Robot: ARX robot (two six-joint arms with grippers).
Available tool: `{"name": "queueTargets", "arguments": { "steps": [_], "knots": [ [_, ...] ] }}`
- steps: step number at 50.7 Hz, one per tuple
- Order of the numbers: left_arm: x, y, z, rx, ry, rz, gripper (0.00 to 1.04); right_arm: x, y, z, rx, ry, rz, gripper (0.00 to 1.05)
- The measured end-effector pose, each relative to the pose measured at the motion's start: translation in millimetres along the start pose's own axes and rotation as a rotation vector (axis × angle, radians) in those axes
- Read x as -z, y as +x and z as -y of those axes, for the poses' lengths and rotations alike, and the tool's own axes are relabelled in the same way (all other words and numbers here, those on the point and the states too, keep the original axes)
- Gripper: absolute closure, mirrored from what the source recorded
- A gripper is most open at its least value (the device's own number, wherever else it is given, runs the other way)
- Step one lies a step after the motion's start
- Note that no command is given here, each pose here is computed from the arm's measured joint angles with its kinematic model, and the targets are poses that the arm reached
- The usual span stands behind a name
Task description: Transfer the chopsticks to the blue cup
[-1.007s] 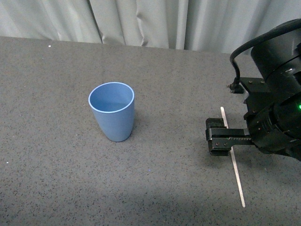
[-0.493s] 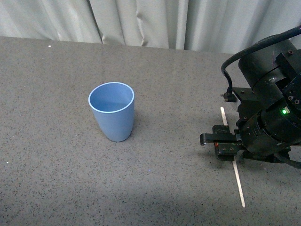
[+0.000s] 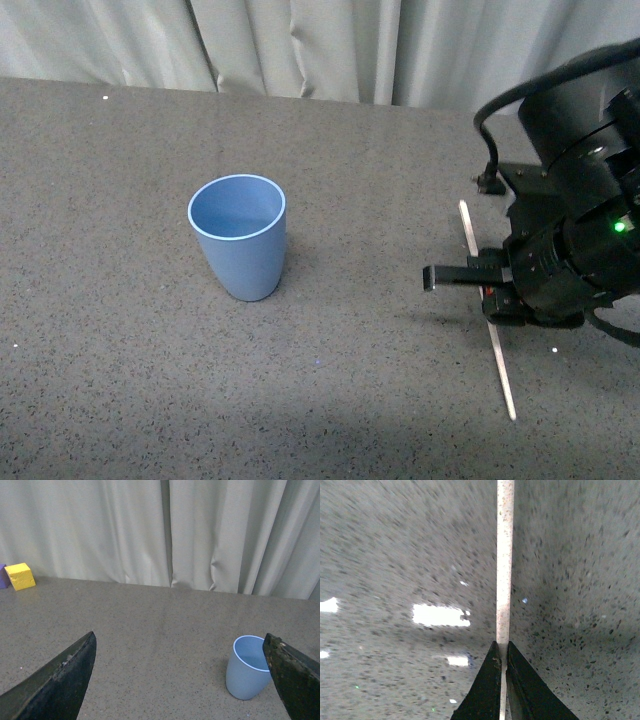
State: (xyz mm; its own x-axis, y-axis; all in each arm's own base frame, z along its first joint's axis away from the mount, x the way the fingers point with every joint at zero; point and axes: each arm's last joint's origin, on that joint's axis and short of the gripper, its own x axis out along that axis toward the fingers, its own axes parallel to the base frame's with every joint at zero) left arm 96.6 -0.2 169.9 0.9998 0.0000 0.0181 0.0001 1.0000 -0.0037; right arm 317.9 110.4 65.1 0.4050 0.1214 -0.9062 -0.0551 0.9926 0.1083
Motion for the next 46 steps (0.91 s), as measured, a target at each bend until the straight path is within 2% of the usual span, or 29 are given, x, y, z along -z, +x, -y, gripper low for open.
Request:
{"name": "queueTargets", "arguments": {
  "steps": [11, 24, 27, 33, 46],
  "knots": [
    [0.0, 0.0, 0.0, 0.000, 0.000, 0.000, 0.07, -25.6, -64.9, -29.8, -0.163, -0.108, 0.395, 1.04],
    [0.0, 0.0, 0.0, 0.000, 0.000, 0.000, 0.07, -39.0, -86.7, -65.6, -0.401, -0.291, 0.719, 1.04],
    [0.0, 0.0, 0.0, 0.000, 0.000, 0.000, 0.07, -41.1, -86.9, -75.3, -0.476, -0.331, 0.769, 1.04],
    [0.0, 0.0, 0.0, 0.000, 0.000, 0.000, 0.07, -44.5, -80.7, -89.7, -0.549, -0.375, 0.808, 1.04],
    [0.0, 0.0, 0.0, 0.000, 0.000, 0.000, 0.07, -47.7, -55.1, -121.1, -0.639, -0.421, 0.808, 1.04]
  ]
}}
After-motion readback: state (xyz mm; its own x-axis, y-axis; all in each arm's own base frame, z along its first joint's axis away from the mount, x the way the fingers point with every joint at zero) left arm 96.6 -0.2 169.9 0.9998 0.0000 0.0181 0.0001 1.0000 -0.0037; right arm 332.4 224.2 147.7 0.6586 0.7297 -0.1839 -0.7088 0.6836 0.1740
